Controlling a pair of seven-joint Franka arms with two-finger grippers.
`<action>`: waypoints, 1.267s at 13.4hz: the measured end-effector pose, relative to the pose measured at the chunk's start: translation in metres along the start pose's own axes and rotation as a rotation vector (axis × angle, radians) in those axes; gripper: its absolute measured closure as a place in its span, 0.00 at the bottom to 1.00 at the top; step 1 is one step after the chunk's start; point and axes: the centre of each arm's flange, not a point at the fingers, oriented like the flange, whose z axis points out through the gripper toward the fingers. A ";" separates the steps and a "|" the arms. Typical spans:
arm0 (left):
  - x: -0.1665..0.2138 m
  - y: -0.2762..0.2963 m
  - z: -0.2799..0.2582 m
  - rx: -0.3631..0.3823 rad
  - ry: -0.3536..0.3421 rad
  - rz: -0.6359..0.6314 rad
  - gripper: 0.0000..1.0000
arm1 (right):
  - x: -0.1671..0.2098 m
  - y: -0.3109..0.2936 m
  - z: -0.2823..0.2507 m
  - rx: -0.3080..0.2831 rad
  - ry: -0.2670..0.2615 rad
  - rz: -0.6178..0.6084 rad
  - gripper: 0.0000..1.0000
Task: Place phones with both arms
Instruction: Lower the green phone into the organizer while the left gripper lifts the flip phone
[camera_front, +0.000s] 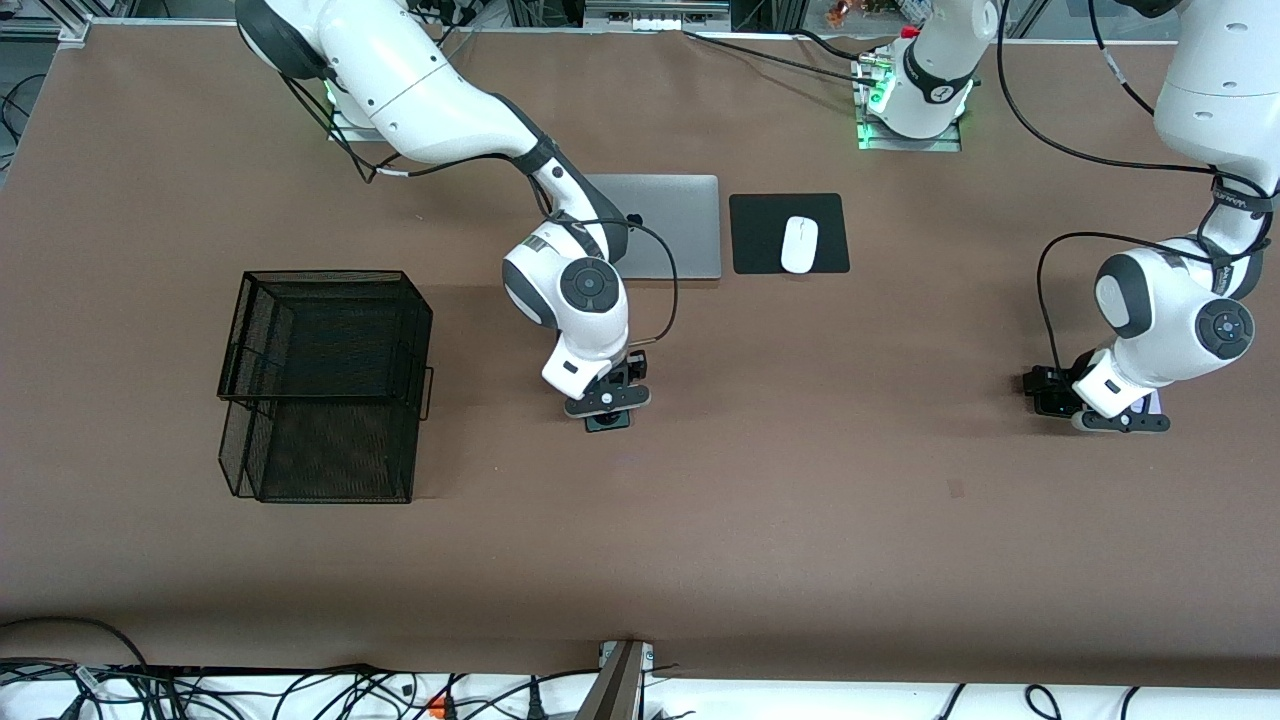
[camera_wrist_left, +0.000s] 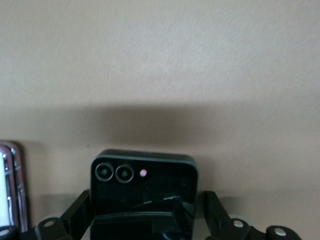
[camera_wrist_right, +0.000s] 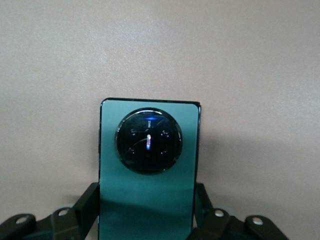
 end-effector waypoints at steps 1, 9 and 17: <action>0.002 0.002 -0.002 0.000 0.009 0.005 0.14 | 0.003 0.003 -0.002 -0.003 0.006 0.003 0.21; 0.021 0.017 -0.020 -0.025 -0.016 0.013 0.19 | 0.061 0.162 -0.200 -0.201 0.001 0.115 0.21; 0.083 0.235 -0.082 -0.052 0.009 -0.095 0.19 | -0.040 0.439 -0.209 -0.102 -0.087 0.046 0.21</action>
